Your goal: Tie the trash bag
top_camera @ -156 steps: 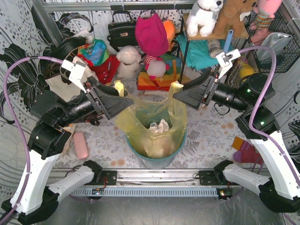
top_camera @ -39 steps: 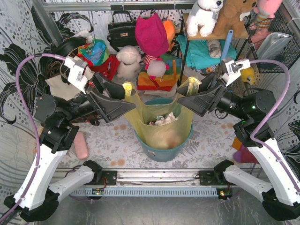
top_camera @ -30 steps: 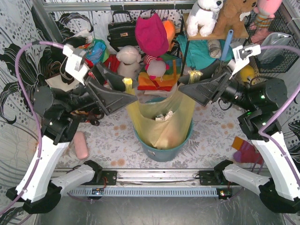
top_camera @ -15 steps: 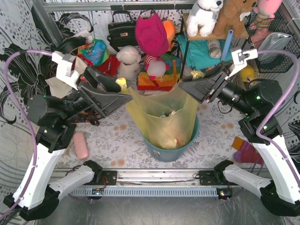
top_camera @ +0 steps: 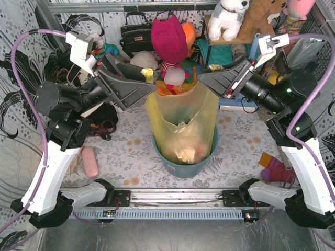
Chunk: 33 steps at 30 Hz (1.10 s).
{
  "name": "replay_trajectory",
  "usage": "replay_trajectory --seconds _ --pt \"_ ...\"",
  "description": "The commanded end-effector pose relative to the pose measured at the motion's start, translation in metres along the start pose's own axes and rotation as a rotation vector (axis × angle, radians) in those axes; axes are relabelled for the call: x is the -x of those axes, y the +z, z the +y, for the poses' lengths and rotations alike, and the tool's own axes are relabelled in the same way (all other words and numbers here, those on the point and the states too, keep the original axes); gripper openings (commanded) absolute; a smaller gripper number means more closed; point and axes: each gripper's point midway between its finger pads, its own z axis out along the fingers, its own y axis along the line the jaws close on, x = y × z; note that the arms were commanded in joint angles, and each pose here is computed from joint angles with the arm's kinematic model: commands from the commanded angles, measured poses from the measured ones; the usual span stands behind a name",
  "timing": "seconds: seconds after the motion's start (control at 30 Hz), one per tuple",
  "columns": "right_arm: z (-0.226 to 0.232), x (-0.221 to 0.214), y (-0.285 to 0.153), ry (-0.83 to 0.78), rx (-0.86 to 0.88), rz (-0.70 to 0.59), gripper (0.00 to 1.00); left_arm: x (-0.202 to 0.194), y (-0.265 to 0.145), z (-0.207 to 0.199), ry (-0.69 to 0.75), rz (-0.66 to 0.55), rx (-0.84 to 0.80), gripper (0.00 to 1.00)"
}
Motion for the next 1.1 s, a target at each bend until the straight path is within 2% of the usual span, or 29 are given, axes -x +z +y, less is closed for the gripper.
replay_trajectory --seconds 0.0,0.2,0.3,0.37,0.57,0.87,1.07 --pt "0.036 0.027 -0.016 -0.066 0.095 -0.095 0.57 0.011 -0.004 -0.030 0.017 -0.052 -0.125 0.78" --pt "-0.006 -0.016 -0.029 0.005 -0.032 -0.048 0.59 -0.014 -0.013 -0.012 -0.046 -0.024 -0.089 0.80" --pt "-0.015 -0.028 -0.036 0.033 -0.067 -0.031 0.68 -0.020 -0.017 -0.008 -0.064 -0.013 -0.066 0.83" --pt "-0.013 -0.029 -0.041 0.030 -0.083 -0.017 0.74 -0.019 -0.018 -0.009 -0.063 -0.019 -0.055 0.87" --pt "0.006 -0.009 -0.055 -0.007 -0.108 -0.020 0.79 -0.006 -0.021 -0.026 -0.021 -0.029 -0.061 0.90" --pt "-0.013 -0.009 -0.086 0.015 -0.342 0.026 0.80 -0.028 -0.033 0.005 -0.047 0.042 0.119 0.94" --pt "-0.028 -0.014 -0.110 0.030 -0.484 0.045 0.79 -0.043 -0.050 0.008 -0.072 0.082 0.190 1.00"
